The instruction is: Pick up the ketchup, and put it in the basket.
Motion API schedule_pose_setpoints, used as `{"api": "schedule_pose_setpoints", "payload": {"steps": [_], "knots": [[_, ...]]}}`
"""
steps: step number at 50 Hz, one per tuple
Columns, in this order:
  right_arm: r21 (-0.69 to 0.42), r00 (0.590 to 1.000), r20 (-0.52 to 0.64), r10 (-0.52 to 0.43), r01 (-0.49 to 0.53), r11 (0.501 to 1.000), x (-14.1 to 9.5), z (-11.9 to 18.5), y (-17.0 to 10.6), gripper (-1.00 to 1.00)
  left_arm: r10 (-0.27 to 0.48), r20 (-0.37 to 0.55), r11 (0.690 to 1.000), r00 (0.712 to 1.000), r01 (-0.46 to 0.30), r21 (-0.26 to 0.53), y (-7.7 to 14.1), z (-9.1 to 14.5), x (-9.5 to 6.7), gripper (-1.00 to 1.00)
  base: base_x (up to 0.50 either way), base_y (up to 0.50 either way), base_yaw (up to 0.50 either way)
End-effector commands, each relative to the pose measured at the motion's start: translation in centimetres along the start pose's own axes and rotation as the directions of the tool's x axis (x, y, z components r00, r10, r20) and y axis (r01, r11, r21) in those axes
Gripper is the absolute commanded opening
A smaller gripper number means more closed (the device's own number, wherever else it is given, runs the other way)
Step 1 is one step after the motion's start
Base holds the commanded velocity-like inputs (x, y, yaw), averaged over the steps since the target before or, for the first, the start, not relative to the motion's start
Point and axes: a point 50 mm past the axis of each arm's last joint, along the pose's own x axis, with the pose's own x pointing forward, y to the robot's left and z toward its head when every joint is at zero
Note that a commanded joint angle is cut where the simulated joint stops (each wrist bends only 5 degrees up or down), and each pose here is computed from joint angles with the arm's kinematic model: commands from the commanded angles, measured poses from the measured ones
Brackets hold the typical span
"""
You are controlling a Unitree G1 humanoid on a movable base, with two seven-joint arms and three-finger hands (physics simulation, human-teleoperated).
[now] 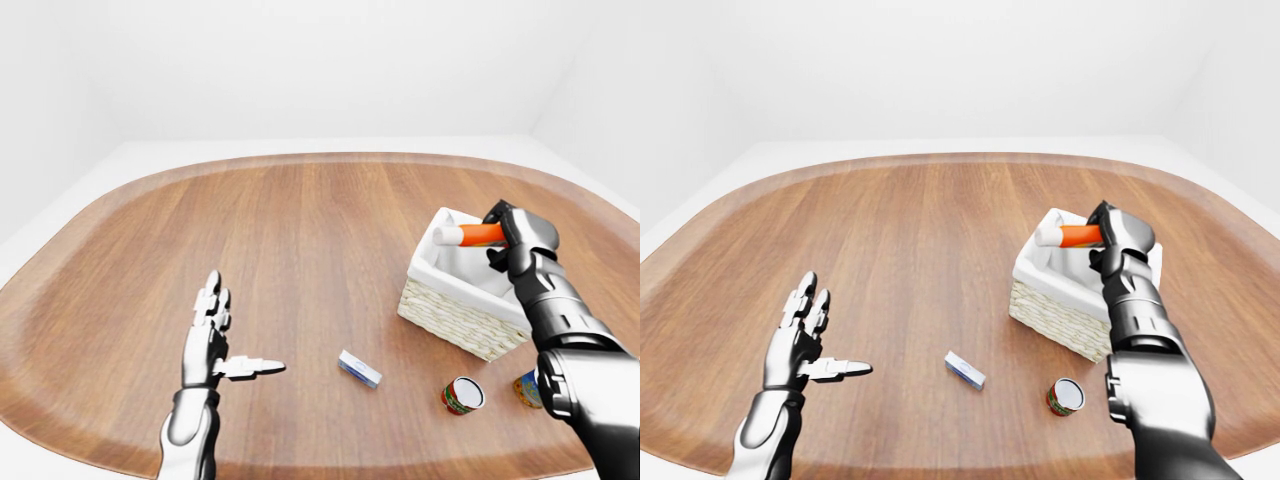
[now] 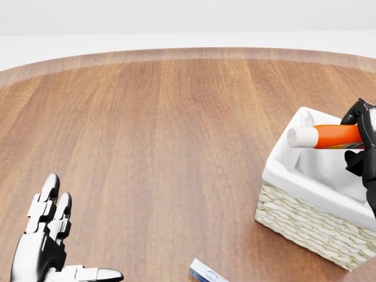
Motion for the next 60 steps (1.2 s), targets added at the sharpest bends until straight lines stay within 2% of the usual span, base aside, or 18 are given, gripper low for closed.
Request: {"api": "schedule_pose_setpoints", "payload": {"steps": [1,45,46,47,54,60], "knots": [[-0.029,0.999,-0.007,-0.041,0.04,0.999,-0.1,0.0,0.4,-1.0,0.0,-0.009,1.0,1.0,0.0,0.001,0.0,-0.2,0.1,1.0,0.0,0.0,0.0],[-0.042,1.0,-0.01,0.004,-0.004,0.999,-0.6,0.7,2.3,-1.0,-0.004,-0.054,1.0,0.999,0.003,-0.002,0.0,-1.3,0.2,1.0,0.0,0.0,0.0],[-0.039,1.0,-0.011,0.001,-0.002,0.999,-0.6,0.7,2.2,-0.13,-0.004,-0.054,1.0,0.999,0.004,-0.002,0.0,-1.3,0.2,1.0,0.0,0.0,0.0],[-0.036,1.0,-0.011,-0.001,0.001,0.999,-0.5,0.7,2.1,1.0,-0.004,-0.052,1.0,0.999,0.004,-0.002,0.0,-1.2,0.2,1.0,0.0,0.0,0.0],[-0.014,0.998,0.007,-0.061,0.062,0.998,-0.2,1.0,1.0,1.0,-0.005,-0.052,1.0,0.999,0.005,-0.002,0.0,-1.2,0.0,1.0,0.0,0.0,0.0],[-0.013,0.997,0.008,-0.077,0.077,0.997,-0.1,1.0,0.7,1.0,-0.005,-0.048,1.0,0.999,0.005,-0.002,0.1,-1.1,0.1,1.0,0.0,0.0,0.0]]}}
